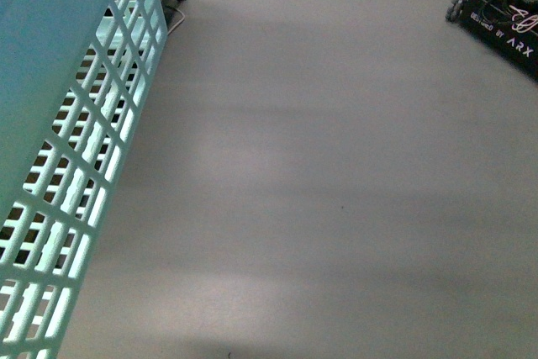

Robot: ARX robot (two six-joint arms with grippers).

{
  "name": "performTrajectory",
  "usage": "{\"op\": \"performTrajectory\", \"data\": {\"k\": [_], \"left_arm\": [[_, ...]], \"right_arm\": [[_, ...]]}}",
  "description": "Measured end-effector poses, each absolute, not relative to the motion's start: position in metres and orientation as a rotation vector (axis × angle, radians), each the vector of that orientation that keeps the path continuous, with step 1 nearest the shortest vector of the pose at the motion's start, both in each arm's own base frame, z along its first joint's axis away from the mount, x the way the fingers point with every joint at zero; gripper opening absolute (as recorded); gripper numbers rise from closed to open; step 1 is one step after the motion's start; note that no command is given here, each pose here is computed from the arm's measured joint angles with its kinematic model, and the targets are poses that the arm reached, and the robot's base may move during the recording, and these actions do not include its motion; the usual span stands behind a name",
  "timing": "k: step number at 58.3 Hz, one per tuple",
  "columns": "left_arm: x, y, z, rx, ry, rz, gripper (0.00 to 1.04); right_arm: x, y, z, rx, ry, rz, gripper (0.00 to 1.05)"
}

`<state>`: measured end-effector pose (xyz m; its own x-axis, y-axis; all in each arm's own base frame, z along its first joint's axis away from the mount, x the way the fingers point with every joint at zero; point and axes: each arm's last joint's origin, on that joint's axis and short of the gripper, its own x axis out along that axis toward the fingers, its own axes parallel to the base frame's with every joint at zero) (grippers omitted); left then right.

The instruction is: Pick mango and avocado into basket

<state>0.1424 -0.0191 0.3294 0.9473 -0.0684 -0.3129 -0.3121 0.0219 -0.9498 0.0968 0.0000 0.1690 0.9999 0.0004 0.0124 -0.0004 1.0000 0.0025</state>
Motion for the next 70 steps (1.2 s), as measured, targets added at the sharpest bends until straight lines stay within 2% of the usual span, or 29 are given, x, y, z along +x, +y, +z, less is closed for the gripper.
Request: {"op": "performTrajectory", "data": {"k": [70], "left_arm": [[0.1424, -0.0191, 0.3294, -1.547, 0.305, 0.194, 0.04]], "right_arm": [[0.0968, -0.0001, 0.169, 0.003, -0.012, -0.002, 0.96]]}}
